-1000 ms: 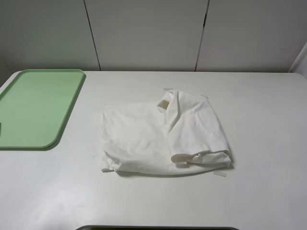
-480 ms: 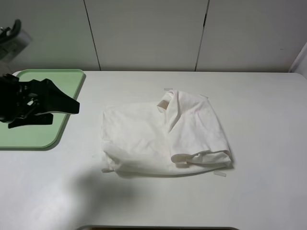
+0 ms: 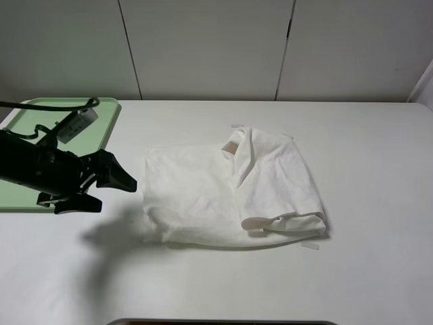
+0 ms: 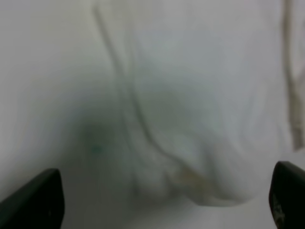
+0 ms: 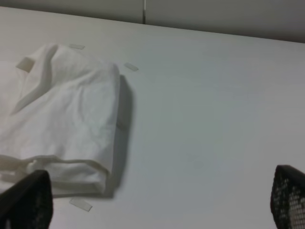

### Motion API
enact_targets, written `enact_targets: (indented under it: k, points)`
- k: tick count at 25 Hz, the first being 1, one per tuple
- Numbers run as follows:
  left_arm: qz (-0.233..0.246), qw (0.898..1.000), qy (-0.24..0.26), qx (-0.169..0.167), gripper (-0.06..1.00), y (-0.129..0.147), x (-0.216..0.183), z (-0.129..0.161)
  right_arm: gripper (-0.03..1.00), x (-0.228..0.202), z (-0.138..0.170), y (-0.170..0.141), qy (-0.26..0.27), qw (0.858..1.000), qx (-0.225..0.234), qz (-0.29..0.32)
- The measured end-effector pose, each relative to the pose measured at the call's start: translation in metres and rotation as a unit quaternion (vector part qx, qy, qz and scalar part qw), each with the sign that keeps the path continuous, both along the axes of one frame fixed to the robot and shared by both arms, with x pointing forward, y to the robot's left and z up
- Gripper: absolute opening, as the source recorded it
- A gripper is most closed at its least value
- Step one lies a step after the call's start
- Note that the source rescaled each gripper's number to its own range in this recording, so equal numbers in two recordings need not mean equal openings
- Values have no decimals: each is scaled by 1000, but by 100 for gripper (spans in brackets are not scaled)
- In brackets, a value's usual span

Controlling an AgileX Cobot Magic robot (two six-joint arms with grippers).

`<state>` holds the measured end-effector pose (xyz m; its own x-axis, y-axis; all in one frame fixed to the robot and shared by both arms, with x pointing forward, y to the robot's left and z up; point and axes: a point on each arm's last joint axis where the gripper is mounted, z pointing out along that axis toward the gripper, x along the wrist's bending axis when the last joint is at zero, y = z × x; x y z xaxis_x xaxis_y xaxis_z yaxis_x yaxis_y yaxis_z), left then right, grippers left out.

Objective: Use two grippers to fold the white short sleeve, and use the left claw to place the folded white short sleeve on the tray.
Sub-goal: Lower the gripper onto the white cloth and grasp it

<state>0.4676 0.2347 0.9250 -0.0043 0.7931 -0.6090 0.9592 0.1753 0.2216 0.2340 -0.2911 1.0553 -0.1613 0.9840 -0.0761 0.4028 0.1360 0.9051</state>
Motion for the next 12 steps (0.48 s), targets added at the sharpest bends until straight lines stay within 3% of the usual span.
enact_targets:
  k: [7, 12]
  points:
    - [7, 998, 50, 30, 82, -9, 8, -46, 100, 0, 0, 0, 0, 1000, 0, 0]
    - [-7, 999, 28, 14, 82, -35, 20, -58, 100, 0, 0, 0, 0, 1000, 0, 0]
